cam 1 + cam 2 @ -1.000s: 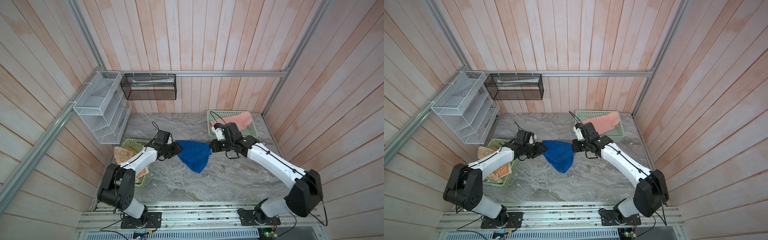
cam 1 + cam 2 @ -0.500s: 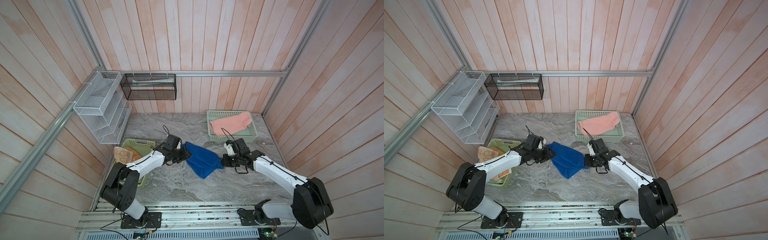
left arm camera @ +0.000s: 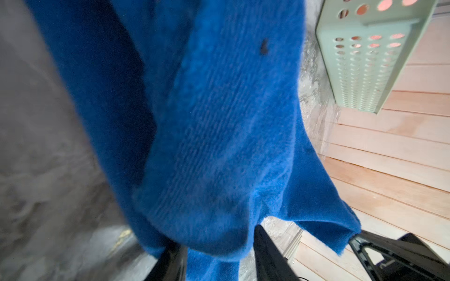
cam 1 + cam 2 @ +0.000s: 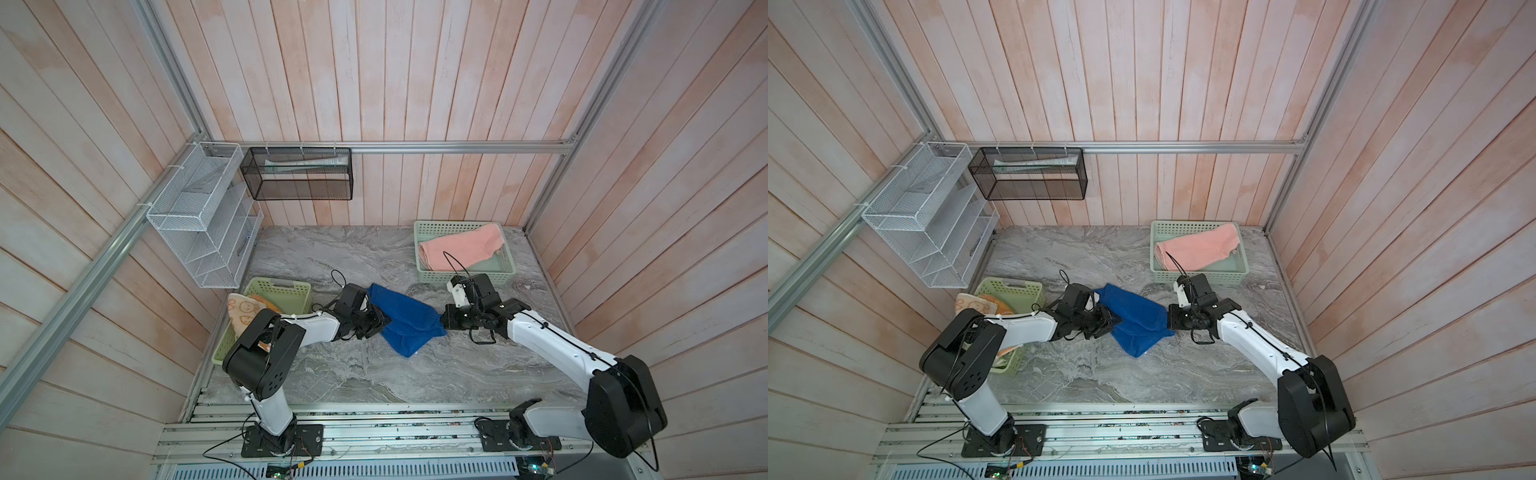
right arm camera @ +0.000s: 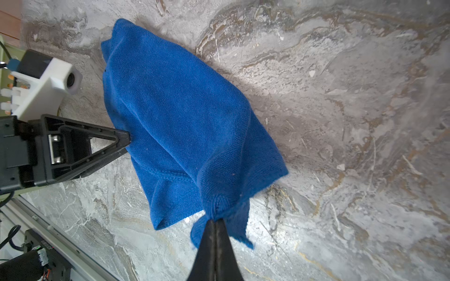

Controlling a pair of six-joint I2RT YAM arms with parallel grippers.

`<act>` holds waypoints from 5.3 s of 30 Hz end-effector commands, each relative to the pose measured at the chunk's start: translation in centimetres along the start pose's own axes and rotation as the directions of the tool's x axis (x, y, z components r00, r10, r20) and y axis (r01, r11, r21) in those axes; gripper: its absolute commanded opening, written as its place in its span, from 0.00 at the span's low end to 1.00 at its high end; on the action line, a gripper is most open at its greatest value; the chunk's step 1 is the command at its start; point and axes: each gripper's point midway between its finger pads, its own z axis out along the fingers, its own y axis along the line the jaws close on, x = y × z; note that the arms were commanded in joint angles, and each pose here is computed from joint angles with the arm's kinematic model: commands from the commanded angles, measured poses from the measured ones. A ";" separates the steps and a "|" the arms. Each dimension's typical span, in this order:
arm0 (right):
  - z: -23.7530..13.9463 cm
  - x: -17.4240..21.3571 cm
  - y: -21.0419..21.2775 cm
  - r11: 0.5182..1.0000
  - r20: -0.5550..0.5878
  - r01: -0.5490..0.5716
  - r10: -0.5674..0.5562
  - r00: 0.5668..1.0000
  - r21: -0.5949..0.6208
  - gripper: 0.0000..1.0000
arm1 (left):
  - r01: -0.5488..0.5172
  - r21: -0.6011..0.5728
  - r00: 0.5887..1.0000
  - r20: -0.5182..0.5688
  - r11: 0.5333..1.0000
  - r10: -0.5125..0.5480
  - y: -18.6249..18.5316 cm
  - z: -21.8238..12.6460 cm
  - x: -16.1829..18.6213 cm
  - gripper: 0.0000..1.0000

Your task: Fold and stack the towels

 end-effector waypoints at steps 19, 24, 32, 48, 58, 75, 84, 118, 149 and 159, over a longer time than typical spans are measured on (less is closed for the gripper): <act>-10.4 -0.3 7.8 0.972 0.025 0.122 -0.120 0.992 -0.199 0.00 | -0.439 -0.388 0.882 -0.012 0.811 0.471 -11.8 -18.4 -4.9 0.10; -2.7 4.1 3.4 0.991 -0.140 0.003 -0.022 0.990 -0.137 0.00 | -0.423 -0.361 0.894 -0.014 0.831 0.449 -9.7 -12.6 -7.0 0.60; 2.5 7.5 0.7 0.989 -0.239 -0.113 0.087 0.967 -0.099 0.00 | -0.272 -0.204 0.955 0.064 0.940 0.291 -4.5 -10.6 -6.7 0.47; 2.6 7.8 -0.1 0.994 -0.242 -0.097 0.081 0.967 -0.055 0.00 | -0.172 -0.023 0.984 0.048 0.985 0.173 -2.0 -6.7 -4.7 0.37; 2.3 7.7 -0.1 0.995 -0.234 -0.087 0.073 0.969 -0.051 0.00 | -0.145 -0.020 0.989 -0.008 0.989 0.145 -1.0 -3.3 -5.6 0.37; 1.8 6.9 0.3 0.996 -0.210 -0.054 0.040 0.977 -0.065 0.00 | -0.149 0.058 0.989 -0.011 0.987 0.150 -2.4 -2.0 -5.9 0.23; 1.6 6.7 0.3 0.997 -0.202 -0.044 0.031 0.979 -0.061 0.00 | -0.129 -0.014 0.989 -0.075 0.992 0.127 -0.3 -0.7 -5.2 0.34; 1.1 7.7 2.4 0.991 -0.209 -0.092 0.069 0.975 -0.100 0.25 | -0.240 0.027 0.966 0.103 0.970 0.236 -4.0 -8.0 -3.7 0.00; 4.8 8.1 1.5 0.909 -0.064 -0.398 0.393 0.917 -0.124 0.47 | -0.252 0.035 0.963 0.109 0.967 0.246 -4.1 -8.9 -3.8 0.00; 6.9 5.3 3.9 0.907 -0.038 -0.352 0.353 0.935 -0.232 0.29 | -0.256 0.044 0.961 0.123 0.966 0.249 -4.5 -9.7 -3.8 0.00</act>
